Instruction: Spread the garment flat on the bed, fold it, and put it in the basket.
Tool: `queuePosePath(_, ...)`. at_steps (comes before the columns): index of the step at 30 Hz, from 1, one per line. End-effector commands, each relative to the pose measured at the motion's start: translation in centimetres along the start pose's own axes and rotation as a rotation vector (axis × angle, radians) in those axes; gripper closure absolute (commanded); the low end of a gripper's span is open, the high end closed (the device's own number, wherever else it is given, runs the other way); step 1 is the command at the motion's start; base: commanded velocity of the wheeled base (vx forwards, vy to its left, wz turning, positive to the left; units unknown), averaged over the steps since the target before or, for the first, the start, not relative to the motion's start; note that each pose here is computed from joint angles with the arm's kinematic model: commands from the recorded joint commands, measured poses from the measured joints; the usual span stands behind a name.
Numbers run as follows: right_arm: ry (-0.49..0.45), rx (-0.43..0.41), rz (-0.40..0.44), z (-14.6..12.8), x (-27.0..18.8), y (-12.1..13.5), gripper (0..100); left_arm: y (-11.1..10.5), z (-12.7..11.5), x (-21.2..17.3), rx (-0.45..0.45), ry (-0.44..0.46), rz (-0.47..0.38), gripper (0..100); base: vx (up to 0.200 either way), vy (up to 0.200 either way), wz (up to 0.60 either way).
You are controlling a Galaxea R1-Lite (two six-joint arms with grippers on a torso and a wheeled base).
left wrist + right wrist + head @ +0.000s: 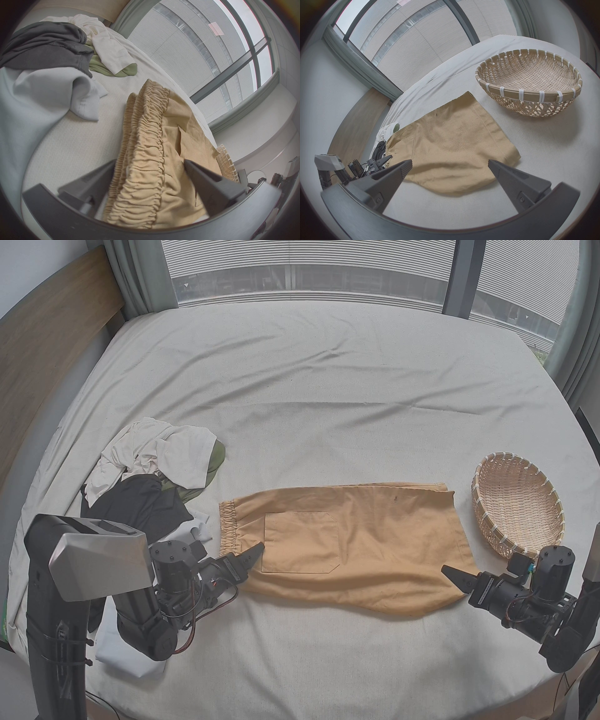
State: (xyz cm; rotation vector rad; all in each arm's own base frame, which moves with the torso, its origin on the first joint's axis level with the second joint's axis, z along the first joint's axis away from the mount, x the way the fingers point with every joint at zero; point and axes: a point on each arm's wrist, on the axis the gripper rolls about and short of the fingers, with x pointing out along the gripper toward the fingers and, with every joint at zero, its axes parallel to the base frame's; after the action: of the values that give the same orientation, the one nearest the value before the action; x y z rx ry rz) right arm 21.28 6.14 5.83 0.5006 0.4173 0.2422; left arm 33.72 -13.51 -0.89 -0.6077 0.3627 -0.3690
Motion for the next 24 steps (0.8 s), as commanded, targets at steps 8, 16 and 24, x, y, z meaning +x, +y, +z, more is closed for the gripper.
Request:
queuePosePath(8,0.011,-0.001,0.004,-0.2,-0.2,0.1,0,-1.9,1.7,-2.7,-0.036,-0.011,-0.024,100,0.000,0.000,0.00)
queuePosePath(16,0.015,-0.001,0.001,-0.3,-0.2,0.1,0,-2.6,1.8,-7.6,-0.037,0.057,0.031,100,0.000,0.000,0.00)
queuePosePath(24,0.014,-0.001,0.003,-0.3,-0.3,0.1,0,-0.6,2.7,-11.3,-0.017,0.055,0.132,100,0.000,0.000,0.00)
